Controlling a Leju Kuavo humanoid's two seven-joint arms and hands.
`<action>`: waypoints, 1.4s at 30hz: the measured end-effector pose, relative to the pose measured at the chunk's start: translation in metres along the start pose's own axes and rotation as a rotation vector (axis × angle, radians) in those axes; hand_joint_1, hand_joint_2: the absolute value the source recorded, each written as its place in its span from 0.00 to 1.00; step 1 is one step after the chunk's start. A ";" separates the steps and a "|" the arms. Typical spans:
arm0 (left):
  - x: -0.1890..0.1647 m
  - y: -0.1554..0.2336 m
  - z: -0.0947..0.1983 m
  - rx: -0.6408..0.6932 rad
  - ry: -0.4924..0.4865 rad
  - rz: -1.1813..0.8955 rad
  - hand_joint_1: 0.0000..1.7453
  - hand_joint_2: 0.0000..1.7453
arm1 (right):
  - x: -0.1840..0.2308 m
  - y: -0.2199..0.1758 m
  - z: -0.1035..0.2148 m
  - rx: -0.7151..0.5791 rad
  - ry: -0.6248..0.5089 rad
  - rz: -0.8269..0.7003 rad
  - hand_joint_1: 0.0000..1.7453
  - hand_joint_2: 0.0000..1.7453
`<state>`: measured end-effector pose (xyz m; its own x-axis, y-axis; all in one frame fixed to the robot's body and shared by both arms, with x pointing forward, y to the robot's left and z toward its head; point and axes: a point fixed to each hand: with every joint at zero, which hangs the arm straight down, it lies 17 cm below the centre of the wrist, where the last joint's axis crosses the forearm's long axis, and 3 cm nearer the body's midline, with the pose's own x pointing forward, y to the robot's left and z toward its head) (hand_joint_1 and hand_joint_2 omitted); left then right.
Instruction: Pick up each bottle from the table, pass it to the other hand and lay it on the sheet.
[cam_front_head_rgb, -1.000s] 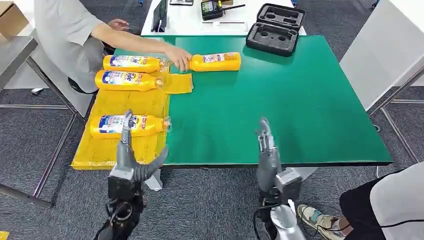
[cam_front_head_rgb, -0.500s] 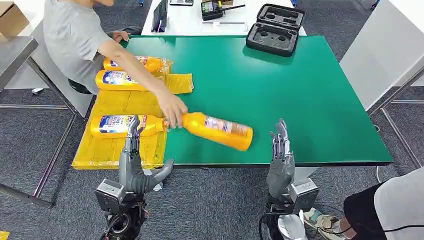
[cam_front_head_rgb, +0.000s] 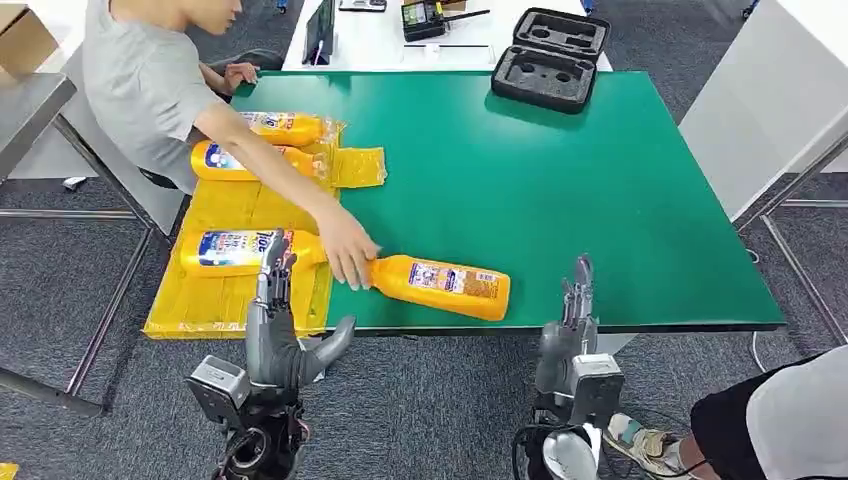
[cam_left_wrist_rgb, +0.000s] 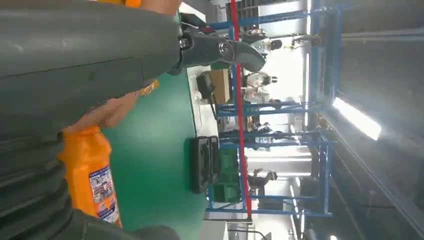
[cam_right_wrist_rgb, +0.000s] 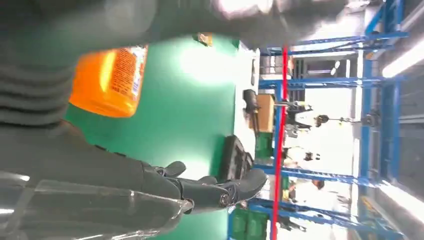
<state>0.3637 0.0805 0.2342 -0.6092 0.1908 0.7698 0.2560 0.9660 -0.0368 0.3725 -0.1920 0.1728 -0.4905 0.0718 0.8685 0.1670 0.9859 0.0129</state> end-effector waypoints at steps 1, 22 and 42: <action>0.000 -0.001 0.000 0.002 0.001 0.001 0.00 1.00 | -0.002 0.000 -0.001 0.004 0.006 -0.004 0.00 1.00; -0.009 -0.016 -0.008 -0.015 0.012 0.007 0.00 1.00 | -0.018 0.030 -0.066 0.304 -0.152 0.331 0.00 1.00; 0.002 -0.028 -0.033 -0.027 -0.038 0.023 0.00 1.00 | -0.133 0.039 -0.090 0.615 0.095 0.449 0.00 1.00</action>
<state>0.3803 0.0475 0.2576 -0.6312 0.2197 0.7439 0.2898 0.9564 -0.0365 0.5215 -0.1763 0.1025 -0.4074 0.4997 0.7644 -0.1871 0.7736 -0.6054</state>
